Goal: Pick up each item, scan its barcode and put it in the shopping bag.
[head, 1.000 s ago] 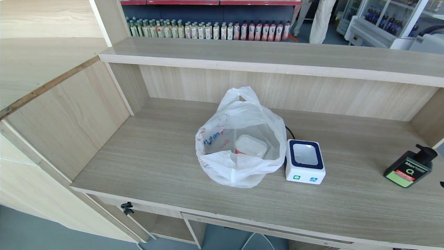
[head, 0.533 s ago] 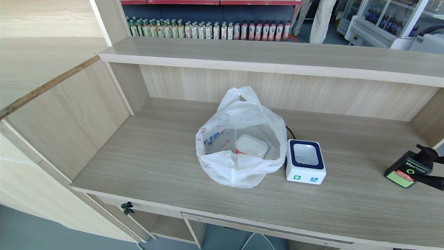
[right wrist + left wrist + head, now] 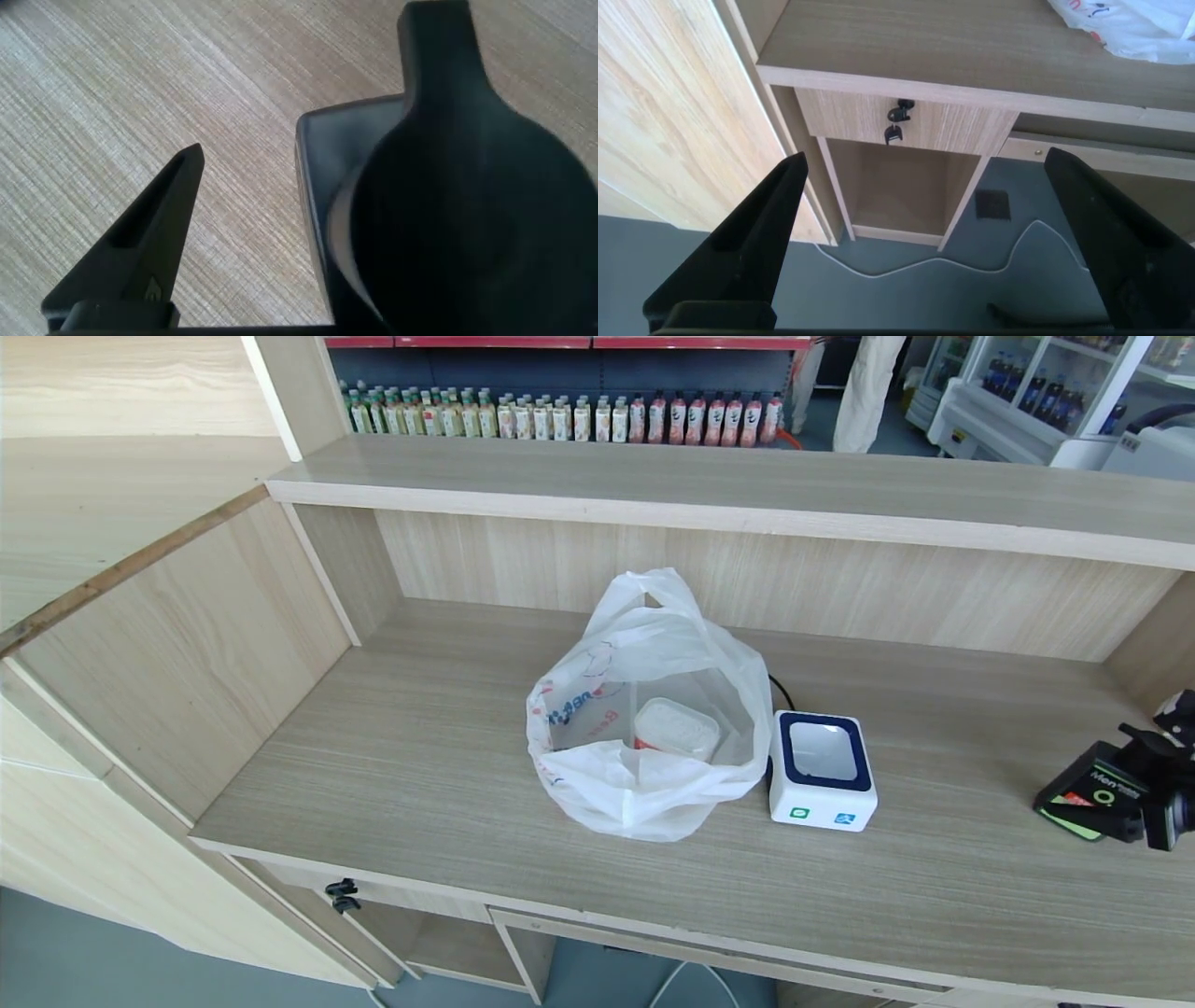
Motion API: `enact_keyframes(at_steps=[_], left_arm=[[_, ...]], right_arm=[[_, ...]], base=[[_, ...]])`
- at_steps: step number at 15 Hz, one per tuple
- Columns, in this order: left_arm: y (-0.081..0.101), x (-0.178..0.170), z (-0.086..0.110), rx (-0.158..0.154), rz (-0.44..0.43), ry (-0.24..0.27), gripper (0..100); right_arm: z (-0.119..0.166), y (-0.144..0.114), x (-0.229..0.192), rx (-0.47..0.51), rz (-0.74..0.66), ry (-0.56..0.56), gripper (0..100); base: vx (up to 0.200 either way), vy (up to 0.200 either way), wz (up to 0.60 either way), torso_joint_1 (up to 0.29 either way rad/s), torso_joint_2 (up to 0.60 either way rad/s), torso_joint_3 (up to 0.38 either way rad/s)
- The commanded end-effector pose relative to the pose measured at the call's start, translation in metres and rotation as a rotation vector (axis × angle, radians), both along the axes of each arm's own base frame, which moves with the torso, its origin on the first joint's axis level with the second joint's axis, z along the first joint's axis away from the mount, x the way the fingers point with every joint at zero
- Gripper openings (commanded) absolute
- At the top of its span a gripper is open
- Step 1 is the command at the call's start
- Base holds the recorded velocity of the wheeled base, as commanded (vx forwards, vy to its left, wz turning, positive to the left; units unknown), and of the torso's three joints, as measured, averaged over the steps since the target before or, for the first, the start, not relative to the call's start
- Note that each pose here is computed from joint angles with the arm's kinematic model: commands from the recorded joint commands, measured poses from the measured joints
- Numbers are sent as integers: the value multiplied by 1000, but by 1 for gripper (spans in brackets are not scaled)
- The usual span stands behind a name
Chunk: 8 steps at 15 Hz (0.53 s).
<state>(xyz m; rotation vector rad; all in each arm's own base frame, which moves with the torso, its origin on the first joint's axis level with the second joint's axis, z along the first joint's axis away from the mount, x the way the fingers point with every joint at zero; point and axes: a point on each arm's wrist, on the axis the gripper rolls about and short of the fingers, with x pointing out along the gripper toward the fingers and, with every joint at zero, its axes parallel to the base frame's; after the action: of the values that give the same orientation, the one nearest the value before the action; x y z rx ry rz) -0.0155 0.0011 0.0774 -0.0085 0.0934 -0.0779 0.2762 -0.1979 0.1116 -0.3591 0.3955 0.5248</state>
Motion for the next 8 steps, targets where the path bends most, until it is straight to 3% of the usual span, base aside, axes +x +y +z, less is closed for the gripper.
enact_keyframes(at_steps=[1, 8], left_arm=[[0, 0, 0, 0, 0, 1, 100], [0, 0, 0, 0, 0, -1, 100]], right_arm=[[-10, -1, 4, 2, 15, 13, 100], [-14, -2, 17, -2, 35, 6, 100]], base=[[0, 0, 0, 0, 0, 0], [0, 0, 0, 0, 0, 0]])
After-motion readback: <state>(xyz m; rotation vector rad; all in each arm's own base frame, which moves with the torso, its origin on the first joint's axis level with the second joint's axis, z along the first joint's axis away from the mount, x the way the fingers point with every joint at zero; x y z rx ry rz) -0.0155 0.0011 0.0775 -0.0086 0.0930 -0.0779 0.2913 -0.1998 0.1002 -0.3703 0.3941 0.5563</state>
